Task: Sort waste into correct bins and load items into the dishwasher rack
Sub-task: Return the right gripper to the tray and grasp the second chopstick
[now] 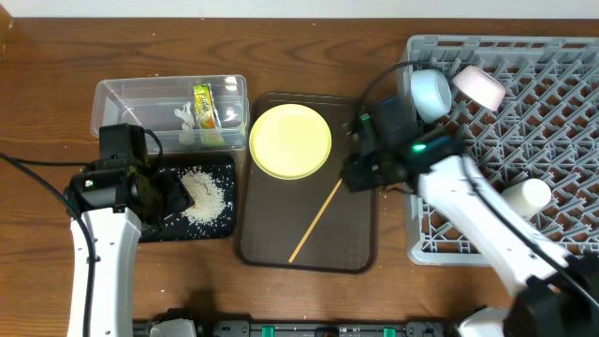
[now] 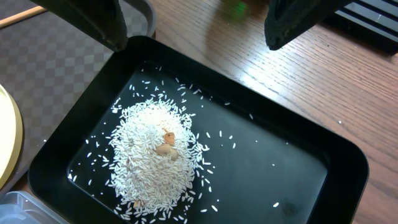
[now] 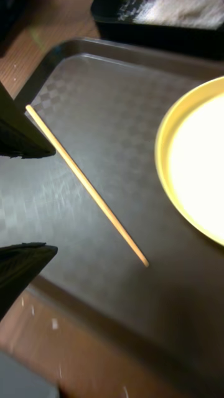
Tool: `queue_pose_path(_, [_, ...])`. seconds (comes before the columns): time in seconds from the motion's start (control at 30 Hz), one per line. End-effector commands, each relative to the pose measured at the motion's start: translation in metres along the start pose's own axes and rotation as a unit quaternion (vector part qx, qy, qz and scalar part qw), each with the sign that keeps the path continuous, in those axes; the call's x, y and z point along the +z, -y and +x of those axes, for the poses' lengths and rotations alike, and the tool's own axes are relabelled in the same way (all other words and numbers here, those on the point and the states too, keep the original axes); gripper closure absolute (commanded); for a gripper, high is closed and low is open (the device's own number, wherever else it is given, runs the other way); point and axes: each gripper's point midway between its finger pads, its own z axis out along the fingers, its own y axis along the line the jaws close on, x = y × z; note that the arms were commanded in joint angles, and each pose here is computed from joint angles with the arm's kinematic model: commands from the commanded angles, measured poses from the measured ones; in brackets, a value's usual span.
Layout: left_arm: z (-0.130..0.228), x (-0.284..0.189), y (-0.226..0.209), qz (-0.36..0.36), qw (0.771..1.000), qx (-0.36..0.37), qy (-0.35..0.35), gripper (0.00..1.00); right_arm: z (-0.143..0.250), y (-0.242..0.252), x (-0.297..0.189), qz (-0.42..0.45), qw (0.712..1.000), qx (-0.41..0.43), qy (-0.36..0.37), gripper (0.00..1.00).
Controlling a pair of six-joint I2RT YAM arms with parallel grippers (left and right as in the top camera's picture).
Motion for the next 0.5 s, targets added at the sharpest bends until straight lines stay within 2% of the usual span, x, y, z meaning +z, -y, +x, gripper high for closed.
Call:
queue_pose_path(0.0, [0.0, -0.001, -0.002, -0.001, 1.0, -0.007, 0.004, 0.27, 0.012, -0.008, 0.022, 0.043, 0.997, 0.06, -0.018, 0.57])
queue_pose_path(0.2, [0.0, -0.001, -0.002, -0.001, 1.0, -0.007, 0.004, 0.26, 0.034, -0.014, 0.056, 0.1, 0.991, 0.081, -0.044, 0.55])
queue_pose_path(0.47, [0.0, -0.001, -0.002, -0.001, 1.0, -0.007, 0.004, 0.26, 0.059, -0.015, 0.096, 0.129, 0.983, 0.096, -0.086, 0.56])
